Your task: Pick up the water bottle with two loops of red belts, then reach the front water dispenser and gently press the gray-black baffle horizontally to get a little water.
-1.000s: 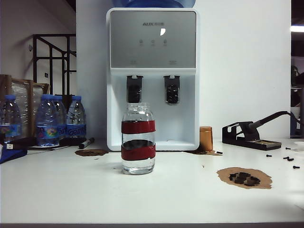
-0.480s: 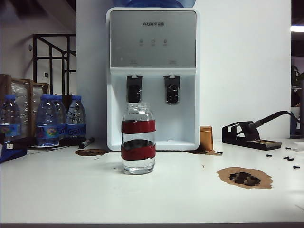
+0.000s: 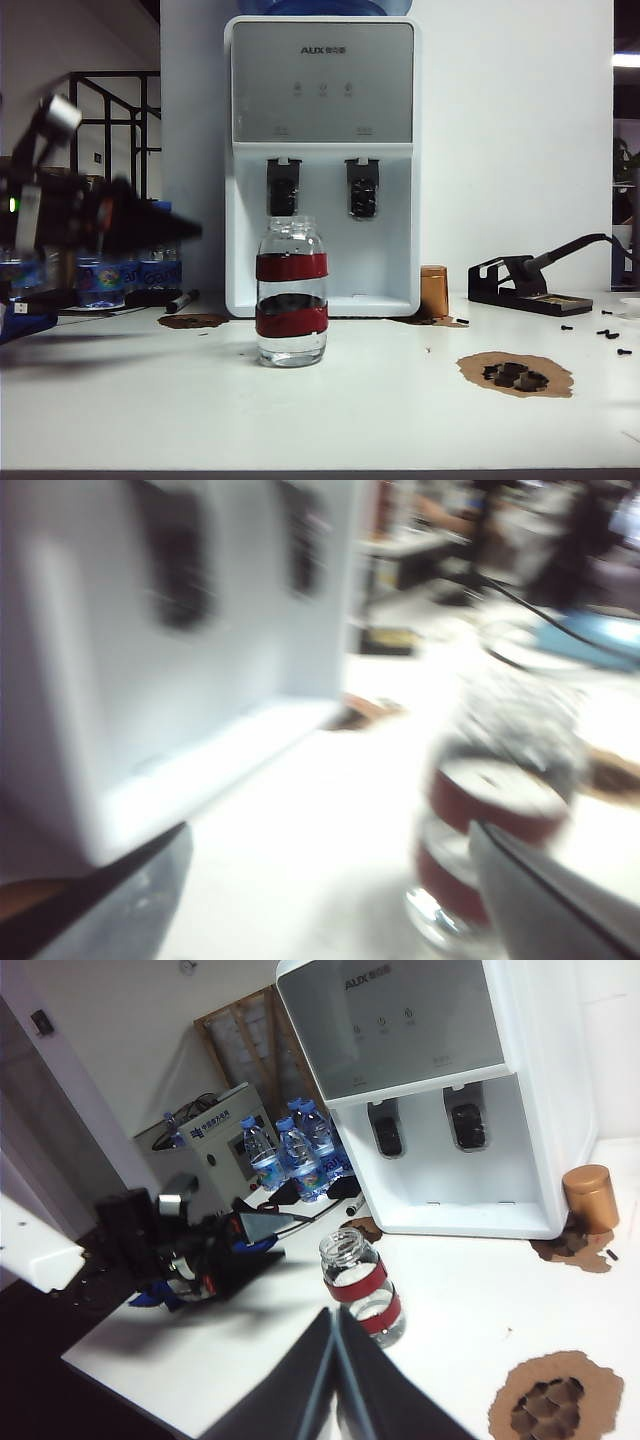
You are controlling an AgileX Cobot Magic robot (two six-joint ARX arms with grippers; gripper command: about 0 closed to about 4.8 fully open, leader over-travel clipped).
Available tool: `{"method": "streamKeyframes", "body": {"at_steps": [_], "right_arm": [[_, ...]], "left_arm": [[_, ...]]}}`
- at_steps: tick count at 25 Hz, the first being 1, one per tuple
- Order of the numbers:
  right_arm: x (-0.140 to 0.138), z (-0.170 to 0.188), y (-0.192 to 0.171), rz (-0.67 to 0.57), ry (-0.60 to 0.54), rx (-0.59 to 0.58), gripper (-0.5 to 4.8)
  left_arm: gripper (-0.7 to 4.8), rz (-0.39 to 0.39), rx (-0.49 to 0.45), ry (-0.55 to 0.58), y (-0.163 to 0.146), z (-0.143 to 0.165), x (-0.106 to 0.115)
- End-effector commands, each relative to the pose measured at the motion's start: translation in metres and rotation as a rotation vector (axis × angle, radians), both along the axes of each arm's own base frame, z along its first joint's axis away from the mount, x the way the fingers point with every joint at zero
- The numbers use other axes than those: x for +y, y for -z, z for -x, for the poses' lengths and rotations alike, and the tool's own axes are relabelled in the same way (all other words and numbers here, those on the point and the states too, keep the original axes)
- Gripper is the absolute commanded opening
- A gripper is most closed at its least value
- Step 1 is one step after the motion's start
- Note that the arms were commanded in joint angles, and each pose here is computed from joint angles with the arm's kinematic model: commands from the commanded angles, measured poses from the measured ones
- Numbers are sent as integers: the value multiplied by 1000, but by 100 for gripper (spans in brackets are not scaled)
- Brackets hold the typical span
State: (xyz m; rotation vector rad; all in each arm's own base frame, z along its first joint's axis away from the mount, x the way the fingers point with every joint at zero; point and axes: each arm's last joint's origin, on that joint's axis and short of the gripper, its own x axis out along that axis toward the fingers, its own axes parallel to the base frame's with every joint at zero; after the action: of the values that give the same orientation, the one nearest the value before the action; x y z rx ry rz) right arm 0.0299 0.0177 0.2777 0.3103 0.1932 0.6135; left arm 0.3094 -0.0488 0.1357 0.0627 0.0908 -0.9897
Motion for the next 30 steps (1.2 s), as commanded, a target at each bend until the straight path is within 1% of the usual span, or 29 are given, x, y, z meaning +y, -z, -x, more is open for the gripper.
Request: {"method": "streamKeyframes", "body": {"at_steps": [1,3,6,11,14,17,20,22,27,30], "right_arm": [[-1,5,-4,37,7,-4,-2],[-1,7,-6,37,9,-8,-2],[-1,9,-9,37,14,-13,-2],[-2,15,-11,49,15,15,-2],[-2,18,-16,55,18,-3,-2],[-3,23,-22,58,19,-28,-2],[-3,24,-22,68,21,-23,-2],[-3,24,-21,74,20,-15,-2],[-3,24,-19,78,19,6,-2],[-3,24,-19,79,19,15,-2]], "left_arm": [[479,-21,-34,129,18,0,-2],[479,-12,-11,169,24,1,-2],[479,10,8,258,29,4,-4],[479,11,20,286,30,5,-10],[479,2,23,273,32,5,-17],[479,-16,33,252,35,7,-29],[479,-67,-1,214,39,9,-46],[479,-82,-6,203,41,9,-54],[479,-116,-18,124,45,-3,-71],[479,-118,-19,123,51,-14,-78]]}}
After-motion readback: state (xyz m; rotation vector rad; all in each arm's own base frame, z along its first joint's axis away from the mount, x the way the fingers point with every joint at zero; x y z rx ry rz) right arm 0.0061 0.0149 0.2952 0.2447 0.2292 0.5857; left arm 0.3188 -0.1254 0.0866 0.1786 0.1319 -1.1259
